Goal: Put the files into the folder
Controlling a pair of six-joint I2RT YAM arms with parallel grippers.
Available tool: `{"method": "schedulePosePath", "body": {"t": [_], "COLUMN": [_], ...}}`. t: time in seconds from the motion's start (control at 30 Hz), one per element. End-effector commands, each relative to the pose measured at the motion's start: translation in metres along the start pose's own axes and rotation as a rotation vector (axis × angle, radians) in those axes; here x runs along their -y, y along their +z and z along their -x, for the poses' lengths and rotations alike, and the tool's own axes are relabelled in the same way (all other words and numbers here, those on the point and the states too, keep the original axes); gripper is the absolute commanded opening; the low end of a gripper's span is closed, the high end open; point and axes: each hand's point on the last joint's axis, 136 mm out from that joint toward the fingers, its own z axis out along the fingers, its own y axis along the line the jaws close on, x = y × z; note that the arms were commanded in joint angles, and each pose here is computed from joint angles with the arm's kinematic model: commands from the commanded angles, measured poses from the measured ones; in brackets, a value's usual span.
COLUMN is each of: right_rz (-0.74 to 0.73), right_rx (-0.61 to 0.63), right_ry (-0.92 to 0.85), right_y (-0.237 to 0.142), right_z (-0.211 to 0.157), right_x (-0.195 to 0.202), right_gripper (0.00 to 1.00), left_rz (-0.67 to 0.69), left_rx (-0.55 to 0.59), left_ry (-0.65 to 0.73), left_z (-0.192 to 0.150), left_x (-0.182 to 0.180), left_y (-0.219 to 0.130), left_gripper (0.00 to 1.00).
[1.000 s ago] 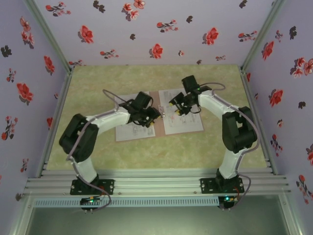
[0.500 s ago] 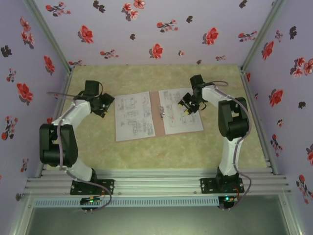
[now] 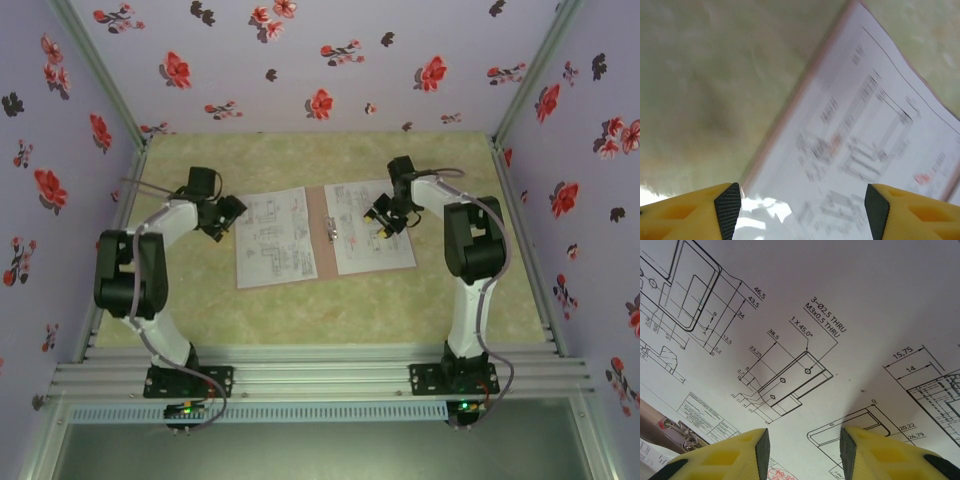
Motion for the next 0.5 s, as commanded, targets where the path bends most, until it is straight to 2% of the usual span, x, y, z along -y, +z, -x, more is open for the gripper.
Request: {"method": "schedulePosePath", "body": {"t": [0.0,0.13,0.4,0.47], "right_rz": [-0.063,-0.085,-0.099,-0.108], "right_rx": [-0.014,-0.024,-0.034,-0.04], "right_ry": [0.028,0.035,0.035,0.034], "right_y": [0.01,0.015,0.019,0.021], "right_z": [-0.005,-0.008,-0.009,-0.011], "right_x": [0.015,0.022,0.024,0.026], "right_gripper": [0.44,0.44,0.44,0.44], "left_rz": [0.086,0.162,0.111,0.137], "left_rx": [-0.014,-0.034,-0.095,-0.099], "left_ry": [-0.036,-0.059,-0.064,-0.082], "left_z": [-0.038,-0.063,-0.098,-0.103], "left_x": [-0.02,-0.05,-0.067,-0.077], "left_y": [-0.022,-0.021,-0.018,-0.018], "left_gripper": [0.69,0.7,0.73,0.73]}}
